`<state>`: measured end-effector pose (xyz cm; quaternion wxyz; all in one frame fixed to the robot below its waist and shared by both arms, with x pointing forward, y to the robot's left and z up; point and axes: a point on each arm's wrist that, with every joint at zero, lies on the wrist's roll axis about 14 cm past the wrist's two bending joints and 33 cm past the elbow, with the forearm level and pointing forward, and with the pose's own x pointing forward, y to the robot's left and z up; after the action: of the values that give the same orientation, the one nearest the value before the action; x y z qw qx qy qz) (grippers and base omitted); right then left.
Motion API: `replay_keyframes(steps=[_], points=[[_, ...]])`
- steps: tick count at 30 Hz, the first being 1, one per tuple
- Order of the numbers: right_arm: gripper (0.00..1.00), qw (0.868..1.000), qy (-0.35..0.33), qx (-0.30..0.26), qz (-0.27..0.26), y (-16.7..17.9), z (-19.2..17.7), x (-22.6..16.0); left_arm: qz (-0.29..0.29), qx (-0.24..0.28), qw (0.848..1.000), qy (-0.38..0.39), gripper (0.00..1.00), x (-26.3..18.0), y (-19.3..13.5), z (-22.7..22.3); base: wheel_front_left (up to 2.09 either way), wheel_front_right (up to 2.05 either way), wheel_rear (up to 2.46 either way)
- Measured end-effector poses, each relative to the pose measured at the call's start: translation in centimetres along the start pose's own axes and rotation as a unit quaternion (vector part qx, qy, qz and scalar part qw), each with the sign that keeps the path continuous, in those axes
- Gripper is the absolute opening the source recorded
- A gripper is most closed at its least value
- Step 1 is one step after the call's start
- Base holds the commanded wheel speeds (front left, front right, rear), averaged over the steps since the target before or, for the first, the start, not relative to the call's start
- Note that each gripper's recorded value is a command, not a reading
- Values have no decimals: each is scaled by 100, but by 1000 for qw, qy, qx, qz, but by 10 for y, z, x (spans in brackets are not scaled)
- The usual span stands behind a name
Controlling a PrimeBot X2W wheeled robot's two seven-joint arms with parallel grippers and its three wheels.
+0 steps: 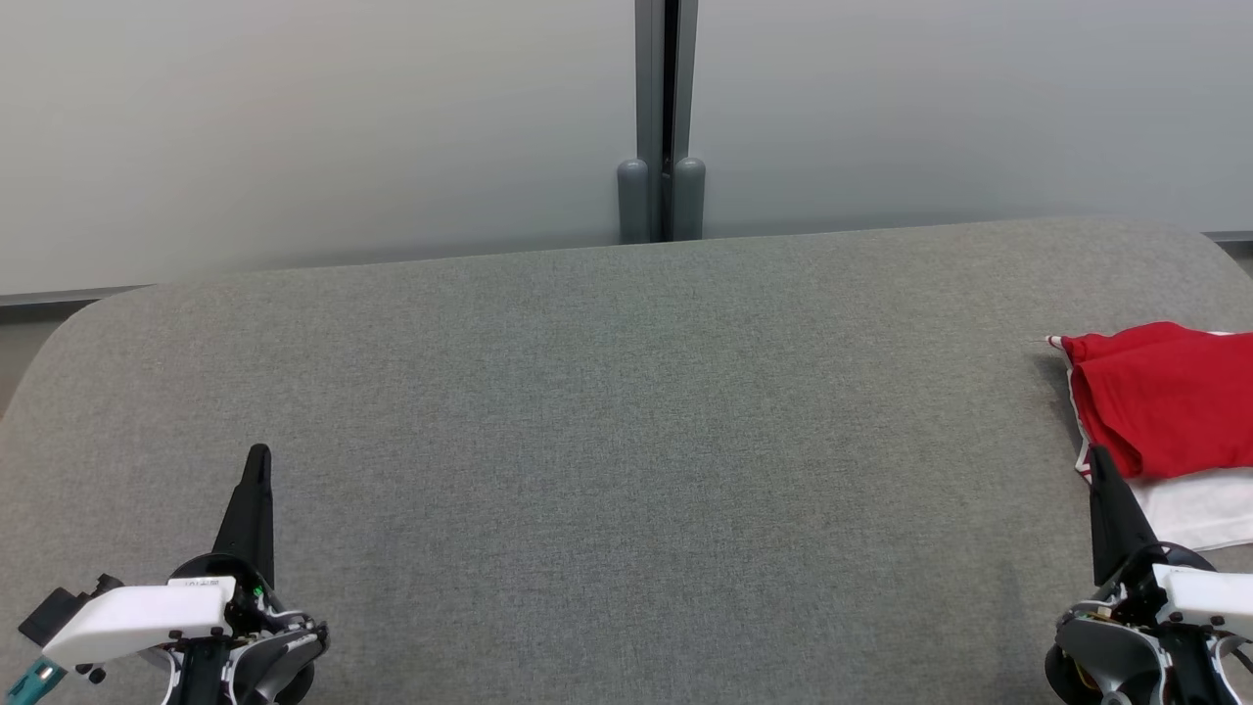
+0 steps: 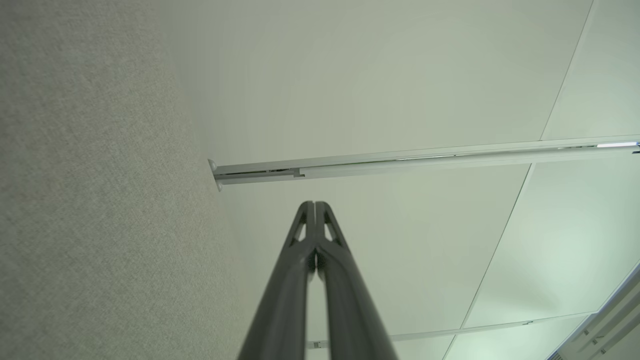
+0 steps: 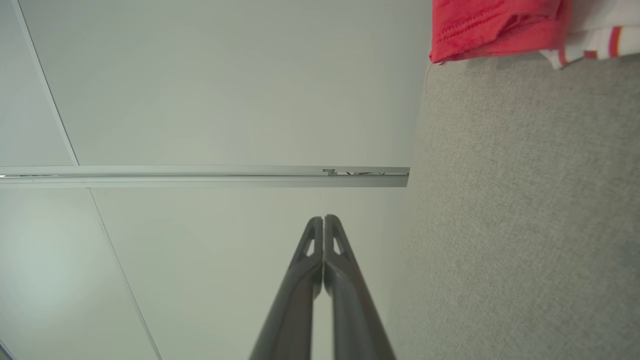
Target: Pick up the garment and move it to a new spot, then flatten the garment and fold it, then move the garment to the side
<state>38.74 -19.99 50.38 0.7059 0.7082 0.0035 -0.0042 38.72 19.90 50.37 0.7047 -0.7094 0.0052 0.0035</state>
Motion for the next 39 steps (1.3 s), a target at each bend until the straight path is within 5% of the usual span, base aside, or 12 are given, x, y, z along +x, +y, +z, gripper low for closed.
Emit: replay_keyframes(steps=[39], points=[[0,1000,0,0,0,0,0,0,0,0,1000,-1,0,0,0,0,0,0,0]])
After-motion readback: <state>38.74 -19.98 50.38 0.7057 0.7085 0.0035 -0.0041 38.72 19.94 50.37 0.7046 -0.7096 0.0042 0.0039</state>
